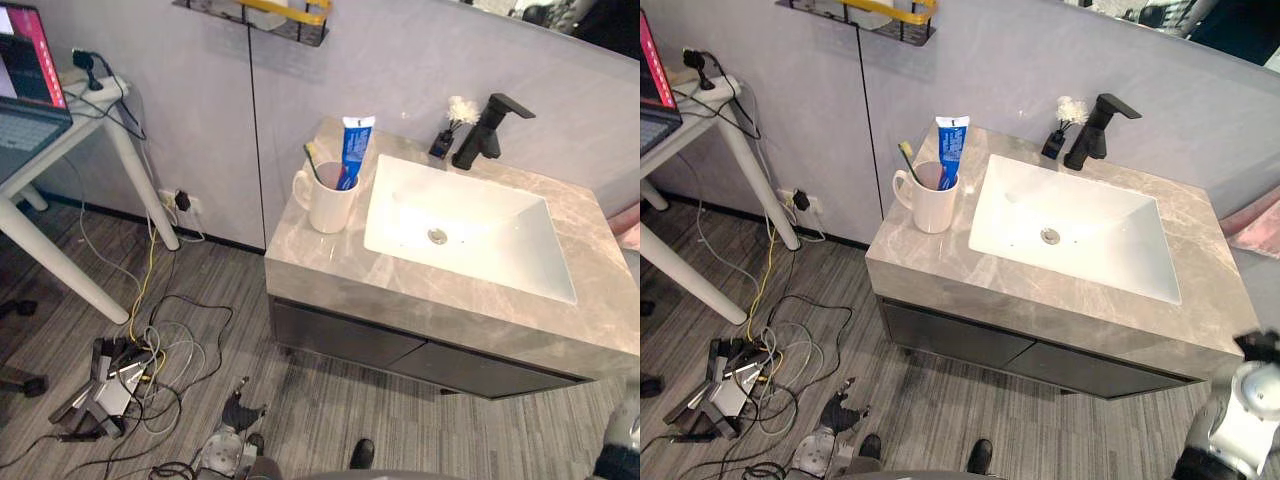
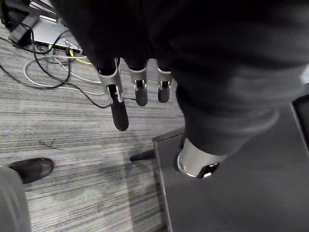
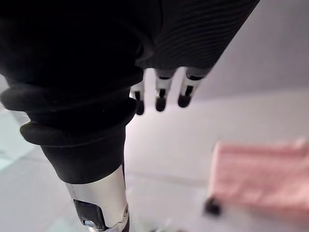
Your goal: Organize washtable
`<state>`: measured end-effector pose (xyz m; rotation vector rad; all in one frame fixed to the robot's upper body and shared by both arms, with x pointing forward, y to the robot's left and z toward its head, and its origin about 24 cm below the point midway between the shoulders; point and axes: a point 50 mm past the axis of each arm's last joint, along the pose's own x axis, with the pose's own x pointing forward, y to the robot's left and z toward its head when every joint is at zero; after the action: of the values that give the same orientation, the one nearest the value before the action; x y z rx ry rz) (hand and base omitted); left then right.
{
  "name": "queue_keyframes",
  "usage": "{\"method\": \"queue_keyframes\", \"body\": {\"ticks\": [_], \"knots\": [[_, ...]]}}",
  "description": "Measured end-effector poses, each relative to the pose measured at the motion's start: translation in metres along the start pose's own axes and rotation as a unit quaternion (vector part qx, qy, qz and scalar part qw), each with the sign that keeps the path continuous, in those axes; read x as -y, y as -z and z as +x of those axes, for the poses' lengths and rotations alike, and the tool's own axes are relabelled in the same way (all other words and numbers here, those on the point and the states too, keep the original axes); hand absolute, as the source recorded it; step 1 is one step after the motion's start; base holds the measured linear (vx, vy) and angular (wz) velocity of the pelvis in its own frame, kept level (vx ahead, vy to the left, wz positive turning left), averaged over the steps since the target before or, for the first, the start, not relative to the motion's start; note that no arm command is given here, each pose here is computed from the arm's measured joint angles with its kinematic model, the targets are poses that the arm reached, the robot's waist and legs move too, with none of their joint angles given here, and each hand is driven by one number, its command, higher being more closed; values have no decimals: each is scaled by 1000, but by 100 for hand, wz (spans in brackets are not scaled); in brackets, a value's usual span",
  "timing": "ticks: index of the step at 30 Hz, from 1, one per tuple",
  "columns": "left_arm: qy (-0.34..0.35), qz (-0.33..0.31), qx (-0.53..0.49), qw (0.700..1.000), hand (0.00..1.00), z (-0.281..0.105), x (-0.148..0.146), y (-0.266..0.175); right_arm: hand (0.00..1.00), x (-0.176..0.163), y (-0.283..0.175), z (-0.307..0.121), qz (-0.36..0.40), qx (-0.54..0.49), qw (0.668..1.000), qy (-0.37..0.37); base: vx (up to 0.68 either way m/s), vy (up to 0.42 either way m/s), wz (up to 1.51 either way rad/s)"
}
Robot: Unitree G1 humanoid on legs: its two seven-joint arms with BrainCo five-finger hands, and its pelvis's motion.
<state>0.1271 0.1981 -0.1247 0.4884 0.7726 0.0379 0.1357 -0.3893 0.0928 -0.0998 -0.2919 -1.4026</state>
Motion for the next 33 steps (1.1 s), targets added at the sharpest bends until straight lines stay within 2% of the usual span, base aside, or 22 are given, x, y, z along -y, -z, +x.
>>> {"method": "queue_keyframes", "body": {"ticks": [1,4,7,8,10,14,15,18,23,25,26,28,29,31,33], "knots": [[-5,-10,-12,1000,0,-1,0,5,0,13,19,-7,-44,-35,998,23,0,0,0],[-16,-40,-40,998,0,-2,4,14,0,30,63,-31,-100,-128,986,47,22,-4,-1],[-35,-114,-81,990,0,-1,4,25,0,54,119,-89,-134,-282,948,65,21,-1,-2],[-40,-138,-91,985,0,0,4,26,0,59,133,-111,-139,-333,931,64,43,-3,1],[-55,-213,-127,967,0,-2,5,36,0,77,165,-172,-171,-456,873,30,52,-6,1],[-68,-311,-161,934,0,-7,16,45,0,100,186,-227,-208,-577,789,-38,27,6,17],[-74,-337,-168,923,100,-8,16,48,0,103,188,-237,-211,-596,773,-58,80,16,45],[-108,-395,-181,894,100,-11,10,55,0,101,189,-254,-217,-617,747,-116,83,10,65],[-147,-445,-187,863,100,-13,-1,63,0,72,189,-260,-226,-599,739,-212,113,28,49],[-174,-467,-153,854,100,-7,-16,52,0,62,189,-263,-234,-585,736,-246,66,28,45],[-193,-475,-121,850,100,-4,-28,41,0,59,188,-265,-243,-578,733,-265,44,10,51],[-258,-478,7,839,100,-2,-77,-4,0,51,187,-268,-269,-553,722,-317,48,16,48],[-279,-475,46,833,100,-5,-90,-18,0,48,186,-270,-277,-545,718,-332,30,18,51],[-347,-454,203,795,100,-34,-139,-72,0,42,185,-273,-290,-527,711,-365,8,1,43],[-379,-420,294,770,100,-60,-158,-104,0,38,185,-272,-291,-517,711,-377,-14,15,21]]}}
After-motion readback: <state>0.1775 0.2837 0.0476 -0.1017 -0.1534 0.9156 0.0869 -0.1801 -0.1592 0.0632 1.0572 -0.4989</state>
